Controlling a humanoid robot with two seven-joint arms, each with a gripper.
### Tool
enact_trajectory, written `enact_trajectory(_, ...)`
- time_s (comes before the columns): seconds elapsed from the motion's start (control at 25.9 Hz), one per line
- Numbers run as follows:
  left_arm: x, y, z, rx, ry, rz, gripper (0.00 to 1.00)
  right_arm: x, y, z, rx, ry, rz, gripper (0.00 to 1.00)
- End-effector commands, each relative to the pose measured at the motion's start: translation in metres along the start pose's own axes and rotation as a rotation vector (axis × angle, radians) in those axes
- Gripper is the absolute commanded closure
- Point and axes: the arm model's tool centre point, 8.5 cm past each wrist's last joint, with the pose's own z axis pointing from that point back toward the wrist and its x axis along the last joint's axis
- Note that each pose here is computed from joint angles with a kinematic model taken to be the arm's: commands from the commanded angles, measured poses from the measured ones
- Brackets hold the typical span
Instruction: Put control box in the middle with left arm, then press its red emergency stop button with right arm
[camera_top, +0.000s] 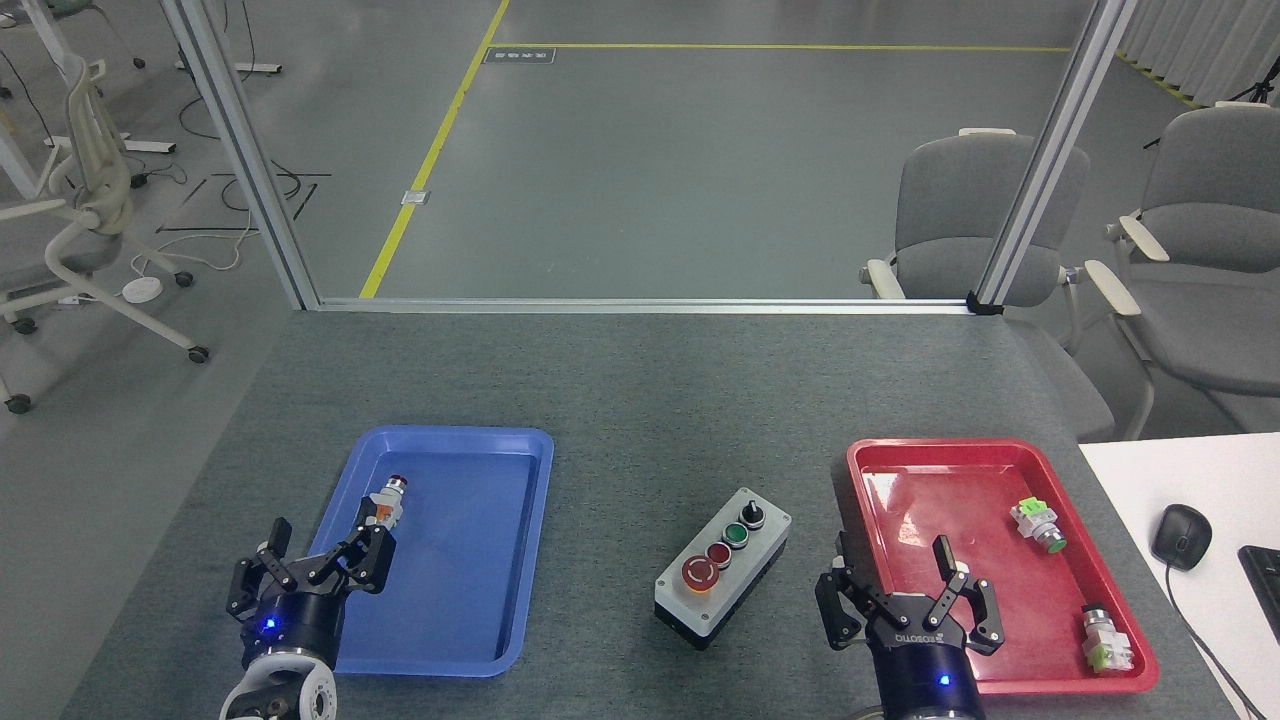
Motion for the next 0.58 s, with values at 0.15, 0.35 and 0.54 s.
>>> enact_trajectory(0.15, -0.0003, 0.0001, 0.0, 0.0, 0.001, 0.0, 0.01, -0.0093, 0.0053, 0.0038, 0.027, 0.007, 0.011, 0.02)
enact_trajectory(0.35, -0.0003, 0.0001, 0.0, 0.0, 0.001, 0.0, 0.01, -0.0073, 0.0072, 0.005, 0.031, 0.004, -0.02, 0.02)
enact_trajectory(0.54, -0.0003, 0.0001, 0.0, 0.0, 0.001, 0.0, 0.01, -0.0081, 0.0073, 0.005, 0.032, 0.007, -0.023, 0.02)
